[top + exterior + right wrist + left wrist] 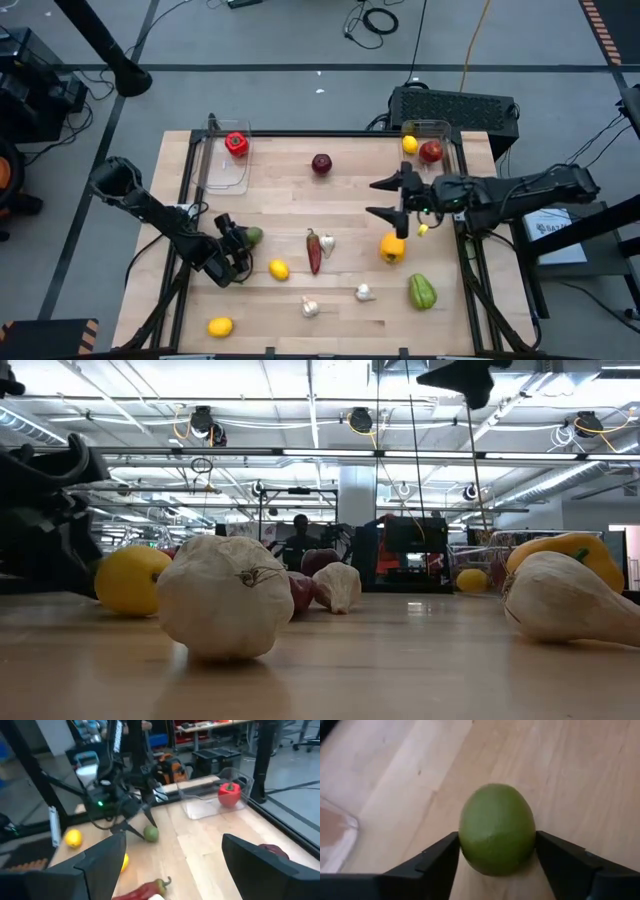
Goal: Sort produce into baskets
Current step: Put the lime into the right transparent bin
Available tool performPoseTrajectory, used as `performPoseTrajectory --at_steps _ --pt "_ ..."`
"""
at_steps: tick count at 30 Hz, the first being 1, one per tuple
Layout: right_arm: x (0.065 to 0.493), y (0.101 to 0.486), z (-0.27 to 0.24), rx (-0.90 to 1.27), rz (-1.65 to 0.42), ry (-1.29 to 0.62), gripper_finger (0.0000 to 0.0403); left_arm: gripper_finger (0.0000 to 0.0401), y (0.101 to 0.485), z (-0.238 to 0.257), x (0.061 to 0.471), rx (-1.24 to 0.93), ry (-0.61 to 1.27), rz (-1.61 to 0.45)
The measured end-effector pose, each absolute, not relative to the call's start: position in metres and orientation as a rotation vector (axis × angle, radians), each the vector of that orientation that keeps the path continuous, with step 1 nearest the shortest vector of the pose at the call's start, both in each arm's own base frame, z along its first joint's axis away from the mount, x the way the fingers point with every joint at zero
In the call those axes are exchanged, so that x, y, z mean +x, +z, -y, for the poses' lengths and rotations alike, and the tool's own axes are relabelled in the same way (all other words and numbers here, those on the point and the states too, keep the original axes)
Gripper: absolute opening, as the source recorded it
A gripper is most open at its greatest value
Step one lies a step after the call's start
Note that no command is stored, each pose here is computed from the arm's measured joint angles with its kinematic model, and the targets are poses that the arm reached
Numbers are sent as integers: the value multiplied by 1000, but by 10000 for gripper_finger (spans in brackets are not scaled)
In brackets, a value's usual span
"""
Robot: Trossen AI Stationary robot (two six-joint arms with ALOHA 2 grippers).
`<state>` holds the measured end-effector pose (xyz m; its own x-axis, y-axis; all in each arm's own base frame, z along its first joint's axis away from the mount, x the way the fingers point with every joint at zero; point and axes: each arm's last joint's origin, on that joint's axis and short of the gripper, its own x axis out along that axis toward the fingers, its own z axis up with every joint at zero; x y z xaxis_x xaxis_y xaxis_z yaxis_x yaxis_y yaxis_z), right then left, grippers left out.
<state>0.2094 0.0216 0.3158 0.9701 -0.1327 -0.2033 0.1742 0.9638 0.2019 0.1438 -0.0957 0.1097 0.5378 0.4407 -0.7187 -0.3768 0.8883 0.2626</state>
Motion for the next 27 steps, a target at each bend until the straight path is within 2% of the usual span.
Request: performPoseTrajectory --at_steps 6,13,17,23,27 --pt "242 298 -27 130 -215 -115 319 203 112 96 145 120 486 -863" --pt "275 282 -33 16 -154 -67 319 200 132 107 161 191 454 -797" --pt "289 271 -37 -104 -138 -20 319 204 162 119 177 264 424 -705" --pt "306 247 -63 -433 -117 92 320 205 220 134 196 343 366 -576" --pt "315 243 -83 -634 -45 82 320 205 257 140 203 359 320 -515"
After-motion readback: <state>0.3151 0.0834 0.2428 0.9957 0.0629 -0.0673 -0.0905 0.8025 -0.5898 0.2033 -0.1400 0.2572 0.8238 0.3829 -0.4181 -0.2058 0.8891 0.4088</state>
